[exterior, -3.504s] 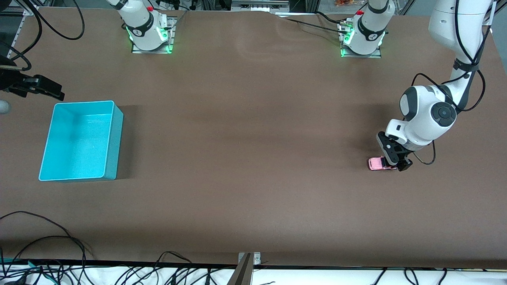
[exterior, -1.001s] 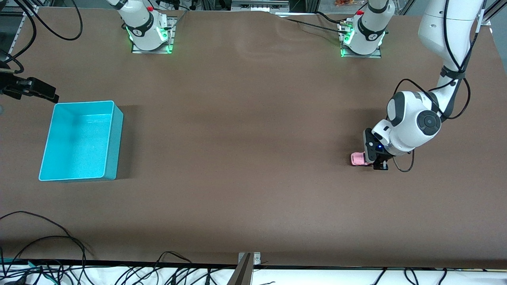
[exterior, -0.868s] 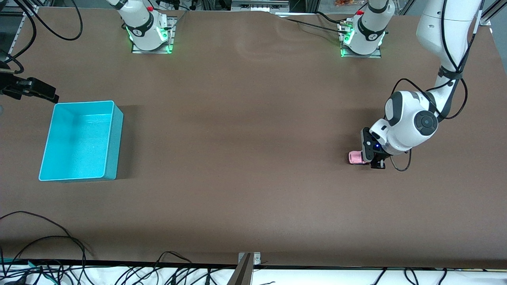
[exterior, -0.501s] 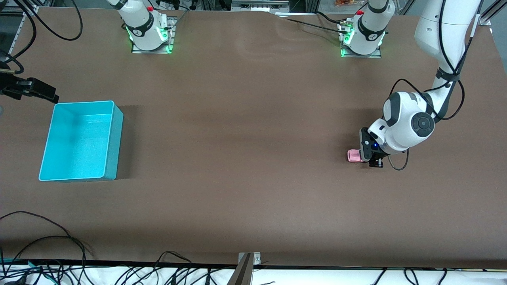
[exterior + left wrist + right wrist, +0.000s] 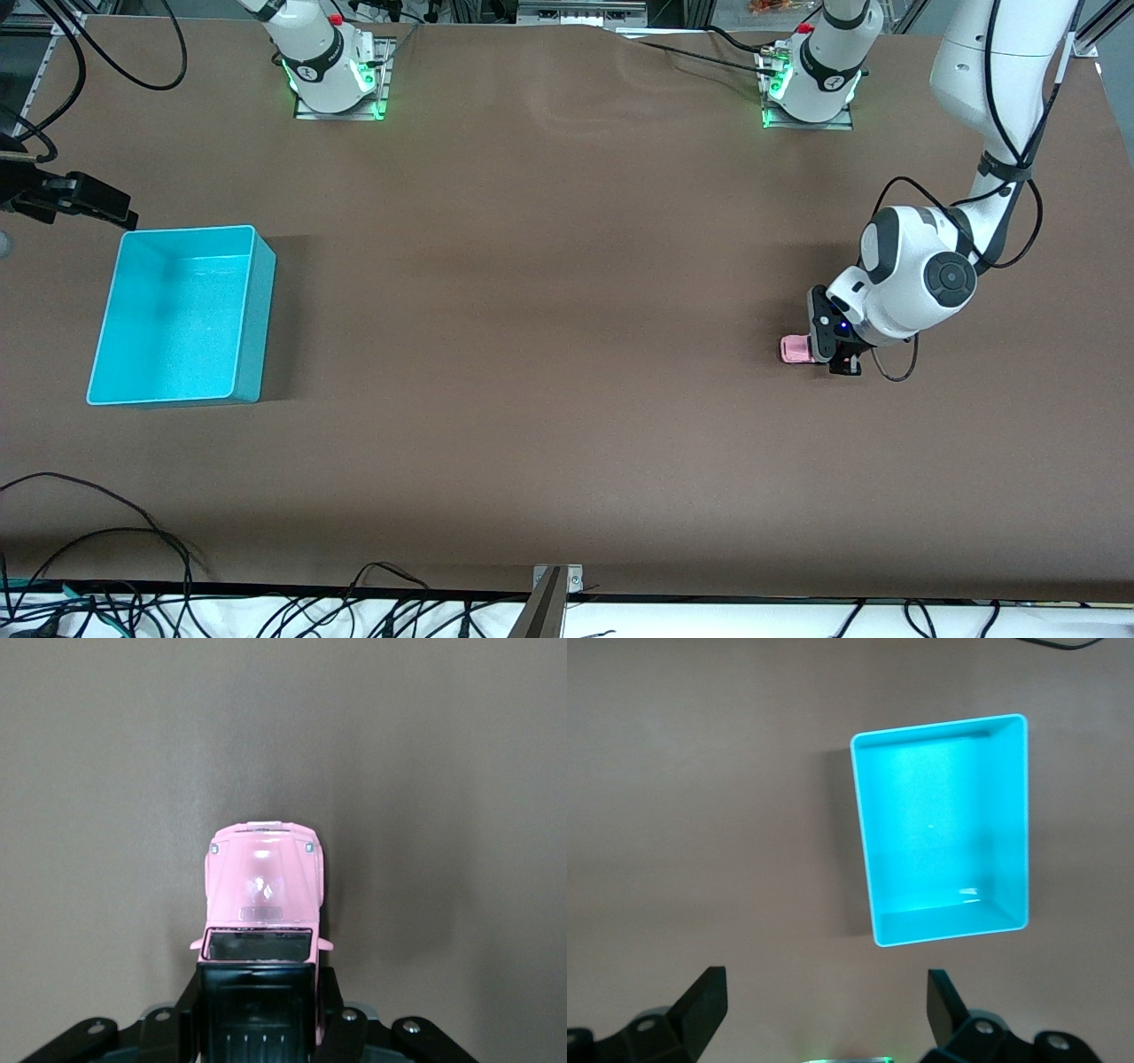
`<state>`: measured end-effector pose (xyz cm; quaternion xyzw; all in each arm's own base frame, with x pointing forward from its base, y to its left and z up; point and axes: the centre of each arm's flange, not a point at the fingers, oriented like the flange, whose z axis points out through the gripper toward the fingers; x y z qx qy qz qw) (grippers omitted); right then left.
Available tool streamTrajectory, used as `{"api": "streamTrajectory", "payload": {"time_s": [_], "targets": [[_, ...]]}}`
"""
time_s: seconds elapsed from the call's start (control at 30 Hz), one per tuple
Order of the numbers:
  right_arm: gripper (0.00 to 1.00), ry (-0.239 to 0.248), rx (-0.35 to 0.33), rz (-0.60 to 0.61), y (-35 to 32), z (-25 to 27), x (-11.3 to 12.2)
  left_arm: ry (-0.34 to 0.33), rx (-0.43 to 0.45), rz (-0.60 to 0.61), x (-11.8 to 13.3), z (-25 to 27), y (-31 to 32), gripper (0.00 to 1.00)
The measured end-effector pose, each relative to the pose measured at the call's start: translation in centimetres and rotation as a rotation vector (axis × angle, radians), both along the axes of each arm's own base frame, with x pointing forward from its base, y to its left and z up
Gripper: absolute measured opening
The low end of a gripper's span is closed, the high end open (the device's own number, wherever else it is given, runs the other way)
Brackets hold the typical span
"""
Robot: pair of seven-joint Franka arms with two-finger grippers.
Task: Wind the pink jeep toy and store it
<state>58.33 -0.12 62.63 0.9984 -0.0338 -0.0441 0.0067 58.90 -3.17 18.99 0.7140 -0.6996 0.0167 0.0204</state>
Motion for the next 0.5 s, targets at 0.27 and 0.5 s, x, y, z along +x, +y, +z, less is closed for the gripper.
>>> {"api": "streamTrajectory", "payload": {"time_s": [0.27, 0.5], "targets": [[1.00, -0.006, 0.022, 0.001, 0.3, 0.2, 0.0, 0.002, 0.010, 0.031, 0.0, 0.0, 2.0, 0.51], [1.00, -0.026, 0.022, 0.001, 0.3, 0.3, 0.2, 0.004, 0.010, 0.045, 0.0, -0.1, 3.6, 0.51]]}}
